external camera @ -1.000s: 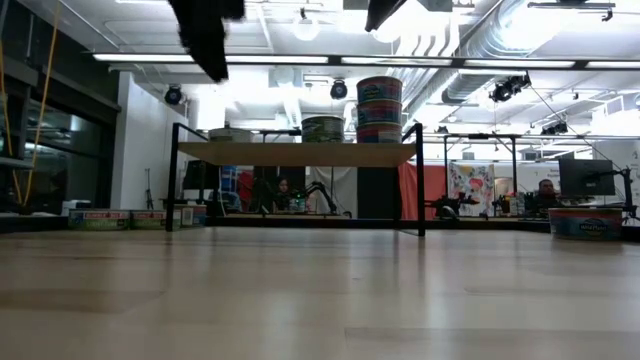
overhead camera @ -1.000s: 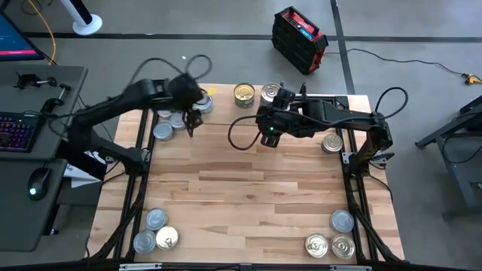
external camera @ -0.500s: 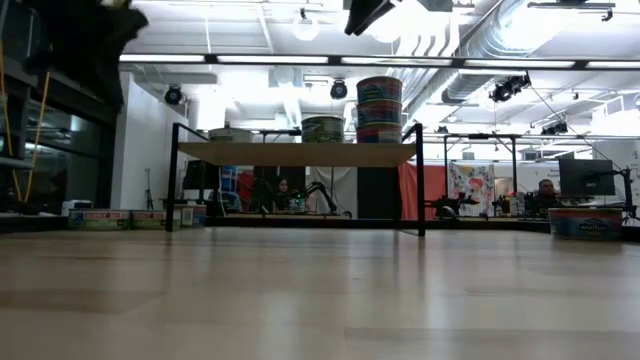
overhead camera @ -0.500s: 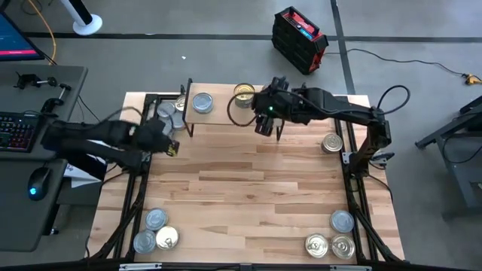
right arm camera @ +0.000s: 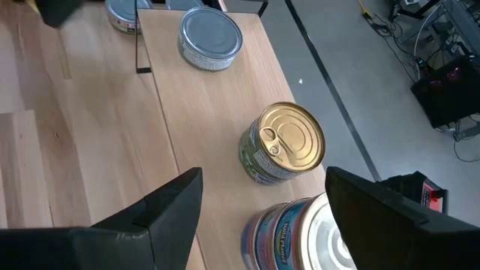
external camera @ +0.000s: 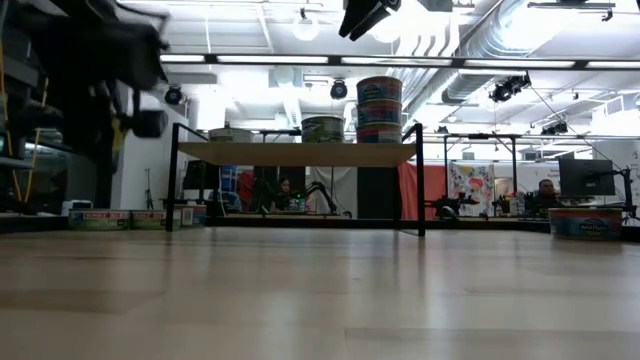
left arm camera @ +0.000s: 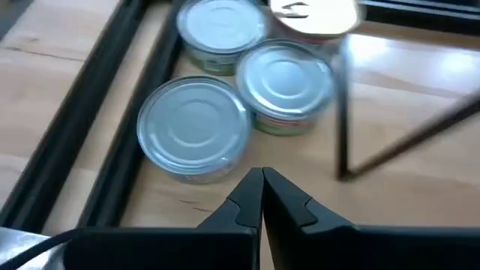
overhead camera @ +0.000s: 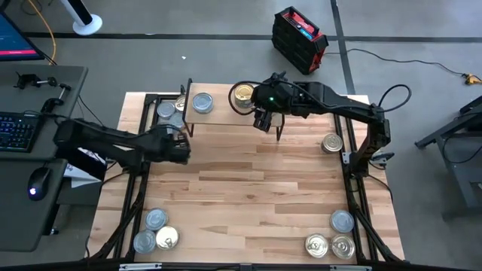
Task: Stack canned seafood by type on shelf
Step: Stack the green white tuna can on top of the other green white tuna can on the shelf
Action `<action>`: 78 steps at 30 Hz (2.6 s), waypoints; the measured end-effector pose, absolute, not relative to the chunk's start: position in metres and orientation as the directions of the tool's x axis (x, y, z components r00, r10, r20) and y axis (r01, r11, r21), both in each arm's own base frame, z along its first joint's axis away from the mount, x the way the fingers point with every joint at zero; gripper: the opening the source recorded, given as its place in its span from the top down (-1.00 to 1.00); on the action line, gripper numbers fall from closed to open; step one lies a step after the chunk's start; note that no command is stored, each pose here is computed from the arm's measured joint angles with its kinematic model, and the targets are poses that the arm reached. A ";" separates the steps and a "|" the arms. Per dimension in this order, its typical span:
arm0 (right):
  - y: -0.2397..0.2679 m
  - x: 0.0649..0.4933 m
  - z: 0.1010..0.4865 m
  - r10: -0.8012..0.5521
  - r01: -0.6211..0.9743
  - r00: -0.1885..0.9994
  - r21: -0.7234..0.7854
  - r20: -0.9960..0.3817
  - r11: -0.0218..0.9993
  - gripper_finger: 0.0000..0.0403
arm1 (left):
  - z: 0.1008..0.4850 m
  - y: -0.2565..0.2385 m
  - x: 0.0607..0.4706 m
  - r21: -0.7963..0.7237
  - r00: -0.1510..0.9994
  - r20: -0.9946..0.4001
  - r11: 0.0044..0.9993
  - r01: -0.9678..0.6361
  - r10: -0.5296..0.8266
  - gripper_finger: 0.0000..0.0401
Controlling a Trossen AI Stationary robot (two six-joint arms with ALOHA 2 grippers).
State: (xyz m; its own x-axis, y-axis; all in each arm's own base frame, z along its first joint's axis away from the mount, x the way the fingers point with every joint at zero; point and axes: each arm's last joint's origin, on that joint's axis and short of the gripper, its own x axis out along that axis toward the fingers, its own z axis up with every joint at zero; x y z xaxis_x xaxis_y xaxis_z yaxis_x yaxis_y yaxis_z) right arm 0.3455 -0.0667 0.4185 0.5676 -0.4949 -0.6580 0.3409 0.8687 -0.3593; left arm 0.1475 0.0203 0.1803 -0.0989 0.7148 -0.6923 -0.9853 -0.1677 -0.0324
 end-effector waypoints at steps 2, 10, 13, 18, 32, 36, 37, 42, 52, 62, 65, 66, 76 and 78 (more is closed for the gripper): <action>-0.067 0.346 0.419 -0.495 0.343 0.570 -0.358 -0.656 0.869 -0.35 | 0.173 0.026 0.150 0.017 -0.167 -0.682 -0.212 -0.977 0.712 1.00; -0.066 0.346 0.418 -0.470 0.360 0.581 -0.309 -0.665 0.881 -0.35 | 0.148 0.041 0.161 0.040 -0.313 -0.614 -0.368 -0.929 0.725 1.00; -0.065 0.346 0.418 -0.453 0.355 0.587 -0.289 -0.671 0.889 -0.35 | 0.140 0.044 0.162 0.063 -0.360 -0.601 -0.406 -0.912 0.714 1.00; -0.064 0.346 0.418 -0.450 0.352 0.586 -0.289 -0.674 0.890 -0.35 | 0.128 0.051 0.163 0.131 -0.428 -0.567 -0.436 -0.890 0.704 1.00; -0.064 0.346 0.417 -0.435 0.330 0.586 -0.289 -0.684 0.899 -0.35 | 0.103 0.050 0.171 0.312 -0.475 -0.610 -0.359 -0.880 0.634 1.00; -0.063 0.345 0.416 -0.432 0.303 0.576 -0.309 -0.694 0.901 -0.35 | 0.108 0.035 0.174 0.320 -0.412 -0.655 -0.261 -0.910 0.633 1.00; -0.063 0.344 0.416 -0.431 0.298 0.573 -0.313 -0.697 0.902 -0.35 | 0.110 0.031 0.174 0.316 -0.397 -0.669 -0.243 -0.917 0.628 1.00; -0.063 0.344 0.416 -0.430 0.276 0.571 -0.330 -0.699 0.903 -0.35 | 0.126 0.004 0.175 0.310 -0.321 -0.757 -0.120 -0.943 0.569 1.00; -0.060 0.339 0.410 -0.328 0.181 0.545 -0.273 -0.772 0.945 -0.35 | 0.153 -0.058 0.174 0.185 -0.063 -0.908 0.261 -0.948 0.414 1.00; -0.040 0.320 0.397 0.074 -0.013 0.385 0.075 -0.920 0.997 -0.35 | 0.148 -0.087 0.224 -0.178 0.428 -0.865 0.635 -0.751 0.264 1.00; -0.031 0.318 0.395 0.091 -0.040 0.351 0.082 -0.932 0.996 -0.35 | 0.145 -0.084 0.240 -0.190 0.499 -0.828 0.708 -0.680 0.256 1.00; -0.027 0.319 0.394 0.095 -0.050 0.351 0.083 -0.932 0.995 -0.35 | 0.143 -0.082 0.244 -0.182 0.513 -0.818 0.730 -0.659 0.259 1.00; 0.010 0.288 0.310 0.203 0.038 0.344 0.230 -0.917 0.972 -0.35 | 0.138 -0.058 0.287 -0.107 0.652 -0.712 0.879 -0.466 0.259 1.00; 0.017 0.277 0.293 0.214 0.091 0.379 0.266 -0.901 0.960 -0.35 | 0.142 -0.055 0.296 -0.051 0.659 -0.706 0.910 -0.412 0.258 1.00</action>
State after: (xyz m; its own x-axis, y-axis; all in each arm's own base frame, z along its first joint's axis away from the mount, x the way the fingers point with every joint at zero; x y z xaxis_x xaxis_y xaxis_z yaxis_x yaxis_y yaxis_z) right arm 0.2767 0.0171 0.2929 0.3785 0.2136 -0.9006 0.0907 0.9598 0.2658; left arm 0.2958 -0.0545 0.1416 0.6592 0.2583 -0.7062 -0.4116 0.9099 -0.0513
